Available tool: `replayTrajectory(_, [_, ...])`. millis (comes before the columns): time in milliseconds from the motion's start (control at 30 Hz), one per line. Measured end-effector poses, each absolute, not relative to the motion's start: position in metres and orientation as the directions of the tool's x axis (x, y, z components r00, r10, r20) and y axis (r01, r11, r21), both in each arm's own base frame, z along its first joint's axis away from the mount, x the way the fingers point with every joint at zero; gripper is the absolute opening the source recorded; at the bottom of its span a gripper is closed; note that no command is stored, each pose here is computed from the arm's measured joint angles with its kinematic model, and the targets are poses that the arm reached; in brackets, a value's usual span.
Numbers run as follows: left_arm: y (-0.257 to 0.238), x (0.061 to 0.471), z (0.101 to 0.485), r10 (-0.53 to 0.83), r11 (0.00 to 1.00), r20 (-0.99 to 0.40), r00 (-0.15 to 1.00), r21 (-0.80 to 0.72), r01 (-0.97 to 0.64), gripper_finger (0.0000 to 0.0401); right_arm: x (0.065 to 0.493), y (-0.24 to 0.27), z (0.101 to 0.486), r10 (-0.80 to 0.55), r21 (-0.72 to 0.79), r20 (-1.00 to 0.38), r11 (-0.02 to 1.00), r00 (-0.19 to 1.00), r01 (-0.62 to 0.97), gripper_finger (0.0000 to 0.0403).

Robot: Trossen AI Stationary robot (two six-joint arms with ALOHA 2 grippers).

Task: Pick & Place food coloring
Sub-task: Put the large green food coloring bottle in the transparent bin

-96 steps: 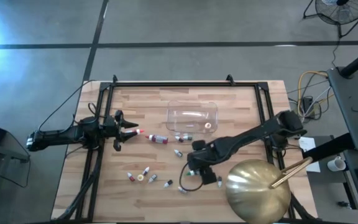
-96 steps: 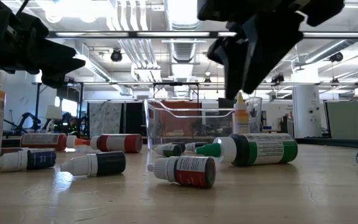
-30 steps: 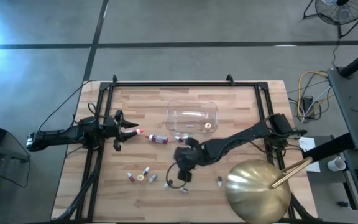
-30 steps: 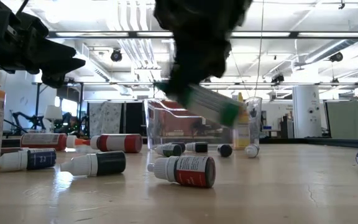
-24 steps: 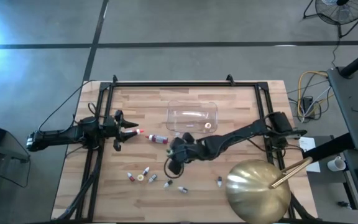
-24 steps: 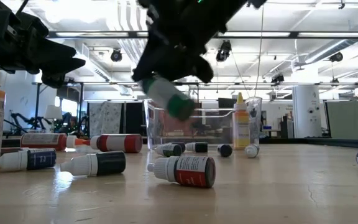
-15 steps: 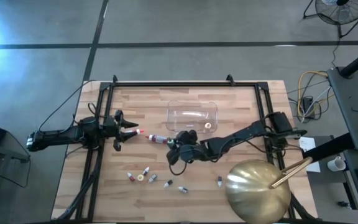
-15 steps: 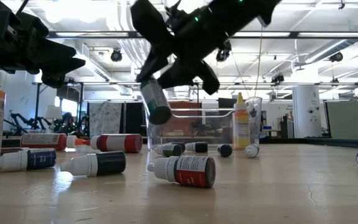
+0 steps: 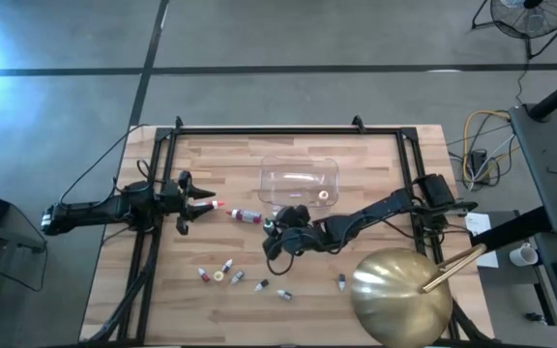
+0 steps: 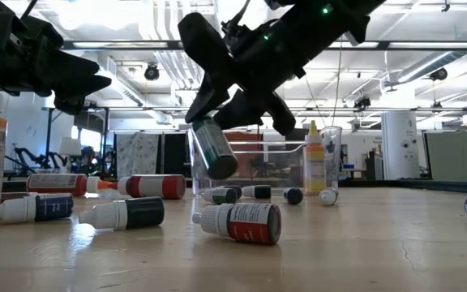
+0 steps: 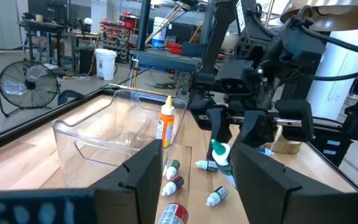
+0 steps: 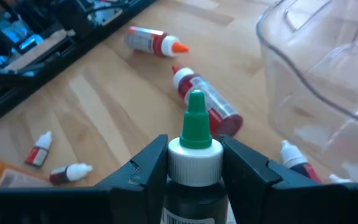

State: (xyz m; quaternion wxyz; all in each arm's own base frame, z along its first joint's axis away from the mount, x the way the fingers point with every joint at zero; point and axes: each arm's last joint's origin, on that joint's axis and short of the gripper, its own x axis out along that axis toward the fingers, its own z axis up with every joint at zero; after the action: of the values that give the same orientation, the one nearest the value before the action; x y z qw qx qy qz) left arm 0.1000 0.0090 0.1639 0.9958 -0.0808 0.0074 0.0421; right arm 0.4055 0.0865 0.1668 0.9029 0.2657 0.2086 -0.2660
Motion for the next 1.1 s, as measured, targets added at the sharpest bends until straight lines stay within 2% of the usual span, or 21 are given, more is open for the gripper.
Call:
replayTrajectory(533, [0.0090,0.1000,0.1639,0.083,0.983,-0.022,0.996,-0.161,-0.085,0.0163,0.4058,0.0912,0.1654,-0.231,0.410,-0.563,0.755,0.793,0.511,0.0127])
replayTrajectory(1100, [0.0090,0.1000,0.1639,0.083,0.983,-0.022,0.996,-0.161,-0.085,0.0163,0.4061,0.0920,0.1656,-0.208,0.412,-0.570,0.765,0.795,0.495,0.0128])
